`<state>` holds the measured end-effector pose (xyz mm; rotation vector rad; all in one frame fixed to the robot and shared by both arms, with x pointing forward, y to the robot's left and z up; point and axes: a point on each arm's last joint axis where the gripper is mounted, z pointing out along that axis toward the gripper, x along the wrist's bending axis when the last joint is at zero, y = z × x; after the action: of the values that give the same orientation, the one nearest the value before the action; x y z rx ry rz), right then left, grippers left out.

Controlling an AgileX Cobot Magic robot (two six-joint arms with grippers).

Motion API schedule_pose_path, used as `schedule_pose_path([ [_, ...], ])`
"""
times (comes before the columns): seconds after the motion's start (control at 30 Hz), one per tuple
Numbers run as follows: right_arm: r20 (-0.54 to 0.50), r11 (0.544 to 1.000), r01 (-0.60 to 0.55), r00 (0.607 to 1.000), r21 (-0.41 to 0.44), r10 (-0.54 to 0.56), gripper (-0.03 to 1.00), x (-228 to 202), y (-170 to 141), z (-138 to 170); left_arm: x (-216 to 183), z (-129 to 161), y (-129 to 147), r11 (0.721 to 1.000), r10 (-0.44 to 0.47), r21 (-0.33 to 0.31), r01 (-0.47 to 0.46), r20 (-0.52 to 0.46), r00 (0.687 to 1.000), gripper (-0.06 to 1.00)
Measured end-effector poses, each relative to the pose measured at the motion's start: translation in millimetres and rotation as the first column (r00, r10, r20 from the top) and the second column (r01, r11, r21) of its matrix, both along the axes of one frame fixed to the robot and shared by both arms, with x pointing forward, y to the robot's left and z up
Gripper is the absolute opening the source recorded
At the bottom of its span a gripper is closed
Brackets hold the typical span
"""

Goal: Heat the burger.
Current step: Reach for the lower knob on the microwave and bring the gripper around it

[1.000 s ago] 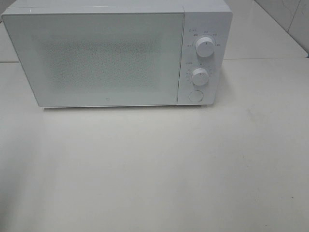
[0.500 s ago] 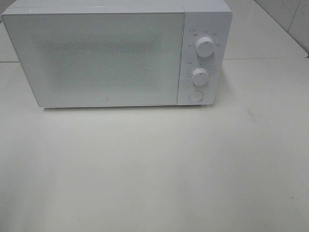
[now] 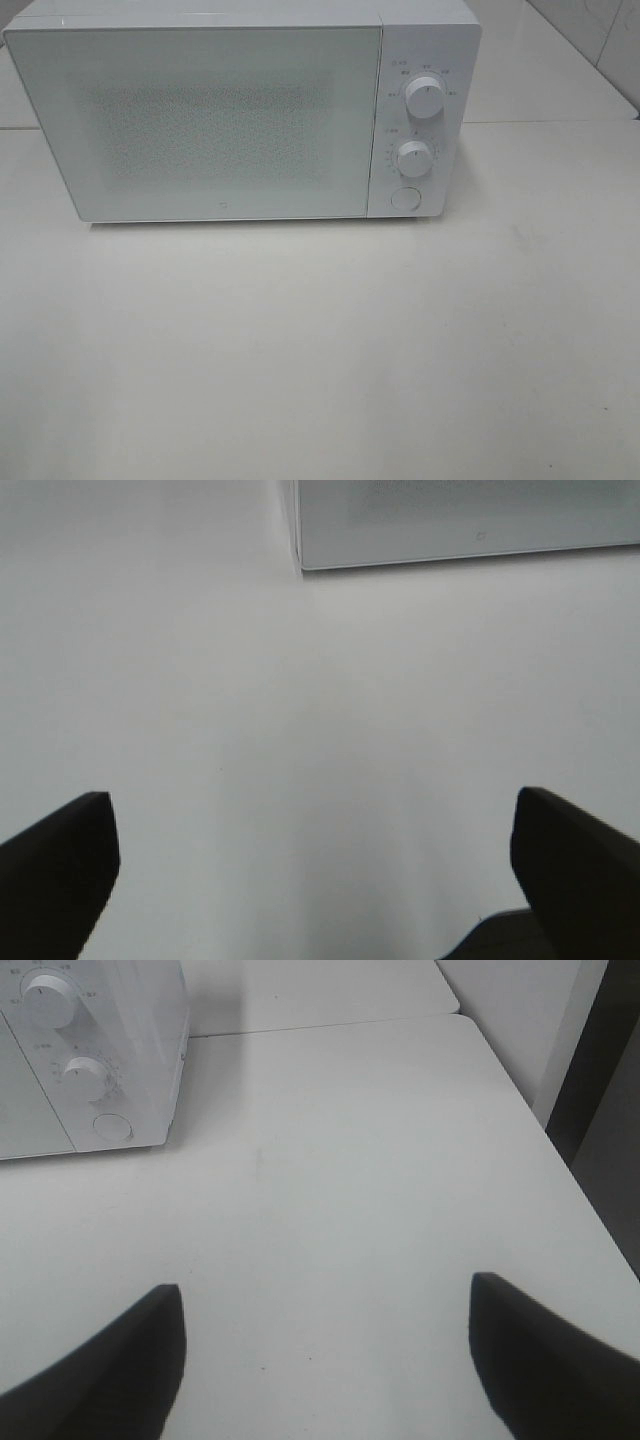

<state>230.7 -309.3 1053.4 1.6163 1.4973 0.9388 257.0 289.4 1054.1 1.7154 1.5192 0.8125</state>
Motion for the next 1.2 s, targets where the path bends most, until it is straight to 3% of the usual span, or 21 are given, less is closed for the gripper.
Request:
schedule_pose_path([
  [0.23, 0.0, 1.0, 0.0, 1.0, 0.0, 0.0, 0.76, 0, 0, 0, -23, 1, -1, 1.0, 0.002, 0.014, -0.004, 0.143, 0.99, 0.99],
  [1.2, 0.0, 1.0, 0.0, 1.0, 0.0, 0.0, 0.76, 0, 0, 0, -24, 1, -1, 1.0, 0.004, 0.011, -0.006, 0.151, 0.988, 0.99],
])
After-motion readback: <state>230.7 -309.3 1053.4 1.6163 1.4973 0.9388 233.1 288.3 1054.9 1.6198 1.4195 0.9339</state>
